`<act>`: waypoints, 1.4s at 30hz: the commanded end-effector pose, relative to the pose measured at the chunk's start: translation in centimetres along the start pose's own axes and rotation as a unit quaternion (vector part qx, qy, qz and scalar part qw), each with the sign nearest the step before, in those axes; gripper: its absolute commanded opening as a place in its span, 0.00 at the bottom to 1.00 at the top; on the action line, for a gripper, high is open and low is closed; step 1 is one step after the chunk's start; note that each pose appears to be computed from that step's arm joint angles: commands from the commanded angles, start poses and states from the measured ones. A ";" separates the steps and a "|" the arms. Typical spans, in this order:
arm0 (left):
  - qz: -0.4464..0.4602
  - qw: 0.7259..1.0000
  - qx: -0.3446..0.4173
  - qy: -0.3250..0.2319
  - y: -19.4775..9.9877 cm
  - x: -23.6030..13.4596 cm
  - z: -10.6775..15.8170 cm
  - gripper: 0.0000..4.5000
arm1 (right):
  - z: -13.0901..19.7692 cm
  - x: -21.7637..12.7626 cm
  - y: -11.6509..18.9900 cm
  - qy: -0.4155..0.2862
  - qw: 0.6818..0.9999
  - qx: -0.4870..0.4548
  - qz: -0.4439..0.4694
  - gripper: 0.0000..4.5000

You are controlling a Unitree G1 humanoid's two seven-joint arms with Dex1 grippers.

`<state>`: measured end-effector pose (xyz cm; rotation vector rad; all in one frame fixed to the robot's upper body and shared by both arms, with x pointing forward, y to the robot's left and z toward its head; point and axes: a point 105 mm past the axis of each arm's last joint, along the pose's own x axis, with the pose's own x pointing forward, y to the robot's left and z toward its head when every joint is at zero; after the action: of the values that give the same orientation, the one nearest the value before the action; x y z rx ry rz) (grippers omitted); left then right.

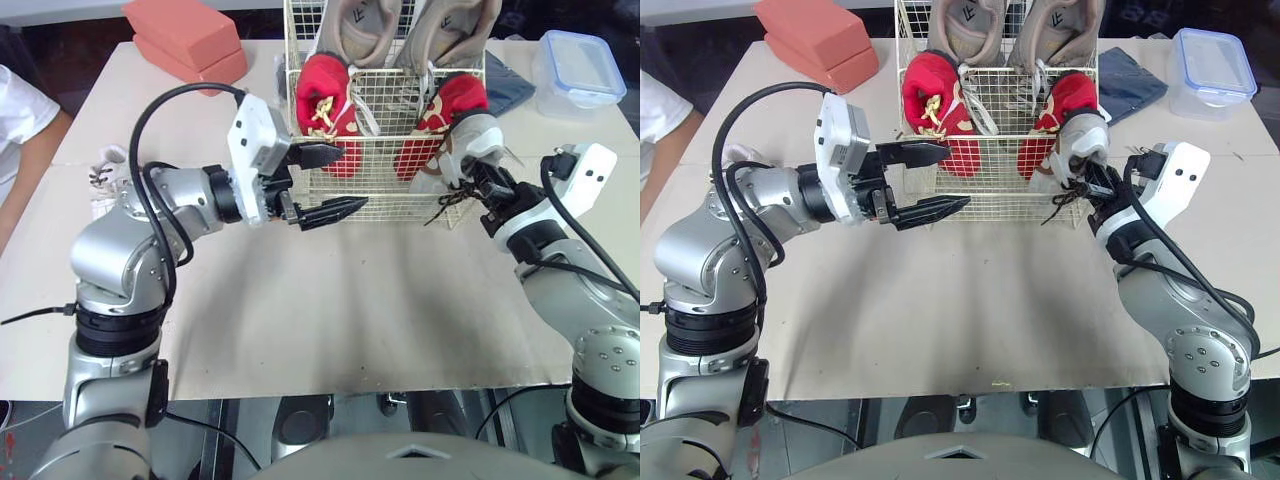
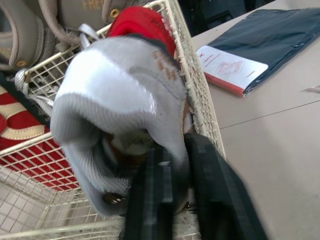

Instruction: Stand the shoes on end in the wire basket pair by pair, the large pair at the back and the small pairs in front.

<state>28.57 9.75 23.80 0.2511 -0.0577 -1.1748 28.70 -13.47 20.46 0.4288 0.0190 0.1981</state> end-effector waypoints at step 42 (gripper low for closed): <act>0.471 0.869 -0.125 0.086 16.5 -23.7 -6.8 1.00 | -1.4 -7.1 5.8 -0.055 0.848 -0.250 0.464 0.98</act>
<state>35.44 37.58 21.51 0.0328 0.1449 -0.2041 20.99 -9.32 20.78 -0.0898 -0.3056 1.0986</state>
